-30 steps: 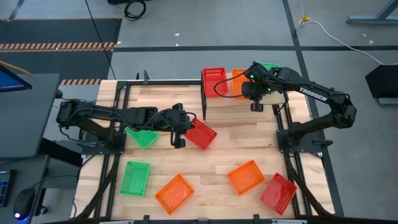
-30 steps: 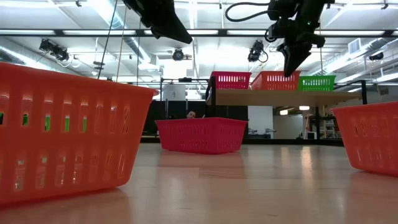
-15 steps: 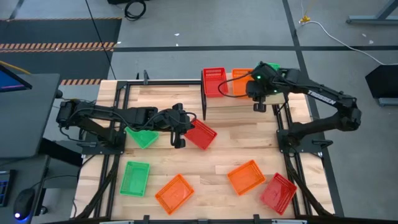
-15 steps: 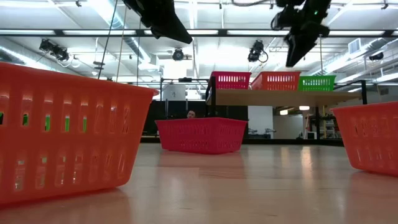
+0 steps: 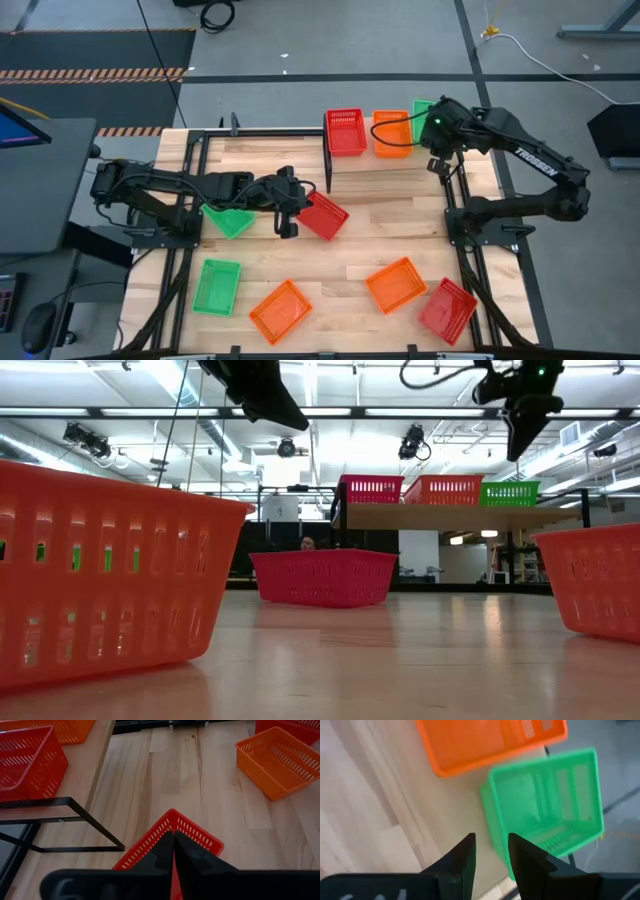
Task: Stack baskets on shelf by color
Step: Adjust the bins on the shelf
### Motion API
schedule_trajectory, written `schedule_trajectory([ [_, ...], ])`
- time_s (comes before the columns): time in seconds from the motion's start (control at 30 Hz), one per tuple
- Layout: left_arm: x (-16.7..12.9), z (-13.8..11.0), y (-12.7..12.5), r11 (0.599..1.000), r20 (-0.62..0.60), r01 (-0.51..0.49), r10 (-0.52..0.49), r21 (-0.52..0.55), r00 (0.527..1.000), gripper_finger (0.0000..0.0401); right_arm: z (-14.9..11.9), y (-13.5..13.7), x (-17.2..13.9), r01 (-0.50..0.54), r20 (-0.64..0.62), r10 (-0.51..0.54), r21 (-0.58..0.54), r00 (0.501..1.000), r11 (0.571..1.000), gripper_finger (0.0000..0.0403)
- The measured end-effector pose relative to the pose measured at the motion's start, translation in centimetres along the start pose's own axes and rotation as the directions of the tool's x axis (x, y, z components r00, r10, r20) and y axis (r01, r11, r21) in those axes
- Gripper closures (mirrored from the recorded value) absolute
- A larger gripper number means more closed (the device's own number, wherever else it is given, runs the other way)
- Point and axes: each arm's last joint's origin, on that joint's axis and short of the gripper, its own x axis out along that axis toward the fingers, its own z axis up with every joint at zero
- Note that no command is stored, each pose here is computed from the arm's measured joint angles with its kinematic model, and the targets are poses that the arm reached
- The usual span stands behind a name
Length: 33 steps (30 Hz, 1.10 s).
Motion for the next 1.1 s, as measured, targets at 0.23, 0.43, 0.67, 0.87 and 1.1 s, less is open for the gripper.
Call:
schedule_trajectory([
  [0.23,0.0,-0.1,0.0,1.000,-0.015,0.001,-0.001,0.010,1.000,0.0386,0.3,-0.7,1.1,0.006,0.048,-0.006,0.010,0.999,1.000,0.0282],
  [0.43,0.0,-0.3,0.0,1.000,-0.028,0.001,-0.001,0.014,1.000,0.0384,0.6,-1.2,2.4,-0.005,0.033,0.004,0.016,0.999,1.000,0.0282],
  [0.67,0.0,-0.5,0.0,1.000,-0.048,0.002,-0.001,0.018,0.999,0.0379,0.6,-1.1,3.9,-0.044,-0.007,0.044,0.004,0.999,0.999,0.0282],
  [0.87,0.0,-0.5,0.0,1.000,-0.050,0.002,-0.001,0.018,0.999,0.0379,0.3,-1.1,5.0,-0.045,-0.025,0.045,-0.013,0.999,0.999,0.0285],
  [1.1,0.0,-0.5,0.0,1.000,-0.050,0.002,-0.001,0.018,0.999,0.0382,-0.3,-1.0,5.2,-0.060,-0.074,0.055,-0.069,0.996,0.996,0.0344],
])
